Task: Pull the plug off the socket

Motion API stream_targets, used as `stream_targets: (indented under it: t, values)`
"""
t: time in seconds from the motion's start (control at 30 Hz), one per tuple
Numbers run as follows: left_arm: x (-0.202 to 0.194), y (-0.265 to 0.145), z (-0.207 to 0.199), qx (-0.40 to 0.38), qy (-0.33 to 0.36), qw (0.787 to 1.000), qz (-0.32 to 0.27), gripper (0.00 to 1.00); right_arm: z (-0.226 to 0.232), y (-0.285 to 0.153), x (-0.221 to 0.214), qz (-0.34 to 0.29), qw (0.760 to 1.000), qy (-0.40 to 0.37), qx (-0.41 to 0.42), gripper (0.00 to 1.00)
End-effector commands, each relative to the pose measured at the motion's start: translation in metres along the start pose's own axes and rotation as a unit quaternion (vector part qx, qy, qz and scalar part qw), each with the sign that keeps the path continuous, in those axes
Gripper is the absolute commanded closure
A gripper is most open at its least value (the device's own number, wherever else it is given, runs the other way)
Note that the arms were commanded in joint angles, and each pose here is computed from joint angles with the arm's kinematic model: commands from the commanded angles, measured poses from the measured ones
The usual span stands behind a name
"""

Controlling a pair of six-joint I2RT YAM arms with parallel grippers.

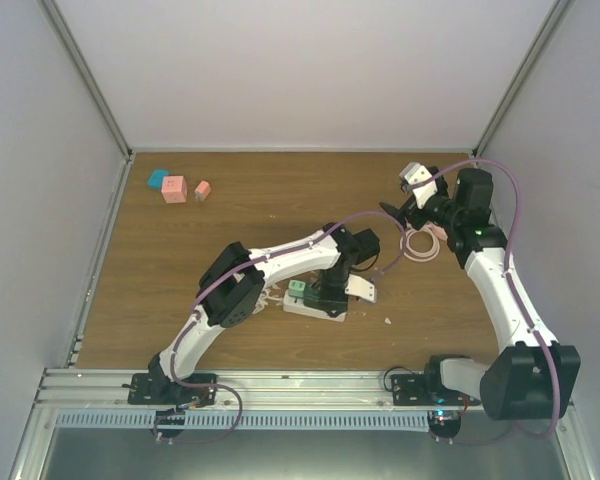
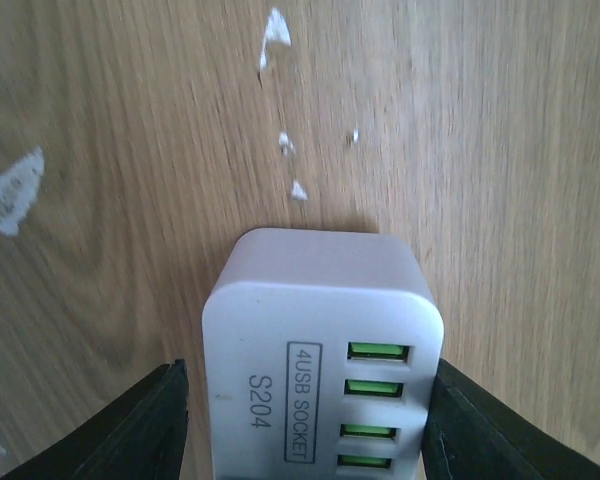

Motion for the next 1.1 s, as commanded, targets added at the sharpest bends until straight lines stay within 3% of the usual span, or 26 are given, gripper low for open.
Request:
stream_targets:
  t: [0.0,0.17,0.37,0.53,0.77,1.07]
  values:
    - [0.063,0.024,0.003,-0.040,0.036,0.989,-0.136,0.36,-0.002,-0.002,0.000,-0.002,1.000,-0.006,-0.011,0.00]
    - [0.068,0.007,0.001,-0.043,0.044,0.984,-0.169,0.17,-0.001,-0.001,-0.002,0.000,1.000,-0.004,-0.007,0.00]
    - [0.053,-0.050,-0.015,-0.061,0.060,0.963,-0.256,0.07,0.003,0.001,-0.003,-0.005,1.000,-0.002,0.008,0.00]
    - [0.024,-0.096,-0.026,-0.052,0.082,0.937,-0.336,0.05,0.008,0.004,-0.006,-0.008,1.000,0.004,0.026,0.00]
    - [-0.045,-0.142,-0.011,-0.020,0.030,0.909,-0.415,0.05,0.023,0.004,-0.006,-0.030,0.997,0.013,0.073,0.00]
    - [-0.127,-0.136,-0.008,0.086,-0.015,0.902,-0.424,0.07,0.072,0.012,-0.013,-0.035,0.983,0.030,0.178,0.01]
Point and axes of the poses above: each gripper's point midway between its finger pads, its own y axis out along the fingers, its own z axis along the line the jaws close on, x = y × z, the point moved 4 cm from there along -y, back along the fingers, and after that the axes turned 1 degree about -y, right-handed, at the moved point
